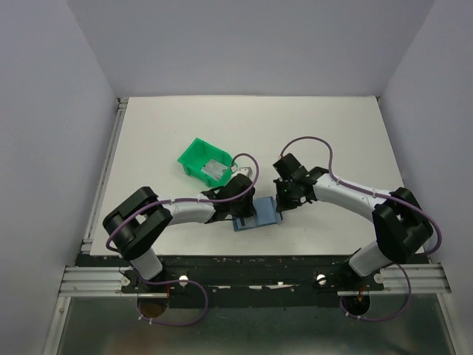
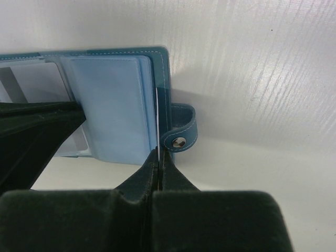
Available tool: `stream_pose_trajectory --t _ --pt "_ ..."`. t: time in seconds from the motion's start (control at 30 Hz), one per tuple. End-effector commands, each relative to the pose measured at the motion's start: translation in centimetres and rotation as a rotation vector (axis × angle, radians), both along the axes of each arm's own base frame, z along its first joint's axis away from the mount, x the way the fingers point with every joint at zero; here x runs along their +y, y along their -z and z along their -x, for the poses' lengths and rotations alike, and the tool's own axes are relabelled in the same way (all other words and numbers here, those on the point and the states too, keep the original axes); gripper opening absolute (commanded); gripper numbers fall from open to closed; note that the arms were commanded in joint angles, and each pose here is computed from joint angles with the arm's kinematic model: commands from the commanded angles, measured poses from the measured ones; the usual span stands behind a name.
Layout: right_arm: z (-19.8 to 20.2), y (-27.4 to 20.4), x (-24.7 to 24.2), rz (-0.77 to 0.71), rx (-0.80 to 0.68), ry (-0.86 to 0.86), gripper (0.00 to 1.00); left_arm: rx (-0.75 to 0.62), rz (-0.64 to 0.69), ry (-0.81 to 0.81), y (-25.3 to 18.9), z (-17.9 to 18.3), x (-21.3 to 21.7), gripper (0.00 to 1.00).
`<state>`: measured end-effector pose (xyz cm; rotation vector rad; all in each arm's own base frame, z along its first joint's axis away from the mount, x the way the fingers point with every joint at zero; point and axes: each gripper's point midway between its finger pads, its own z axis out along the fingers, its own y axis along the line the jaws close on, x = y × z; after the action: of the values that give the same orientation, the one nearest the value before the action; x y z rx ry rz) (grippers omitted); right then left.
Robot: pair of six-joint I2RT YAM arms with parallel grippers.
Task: Put the credit cards into the card holder
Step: Turn over the card slot in the card holder.
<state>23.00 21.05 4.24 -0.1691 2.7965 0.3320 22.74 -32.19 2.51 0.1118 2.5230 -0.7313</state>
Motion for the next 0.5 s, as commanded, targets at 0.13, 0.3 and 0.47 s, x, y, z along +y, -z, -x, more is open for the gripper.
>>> stream_pose_trajectory --t 0.13,0.3,0.47 --pt "0.5 1.7 -1.4 0.068 0.015 0.005 0.00 0.078 -0.118 0.019 2.0 2.1 2.6 0.00" --pt "0.8 2.2 -1.7 0.079 0.027 0.008 0.00 0.005 -0.063 0.006 -1.4 1.1 2.1 0.00" --pt "0.9 2.2 -1.6 0.076 0.030 0.012 0.00 -0.069 0.043 0.026 -4.3 0.1 0.2 0.00"
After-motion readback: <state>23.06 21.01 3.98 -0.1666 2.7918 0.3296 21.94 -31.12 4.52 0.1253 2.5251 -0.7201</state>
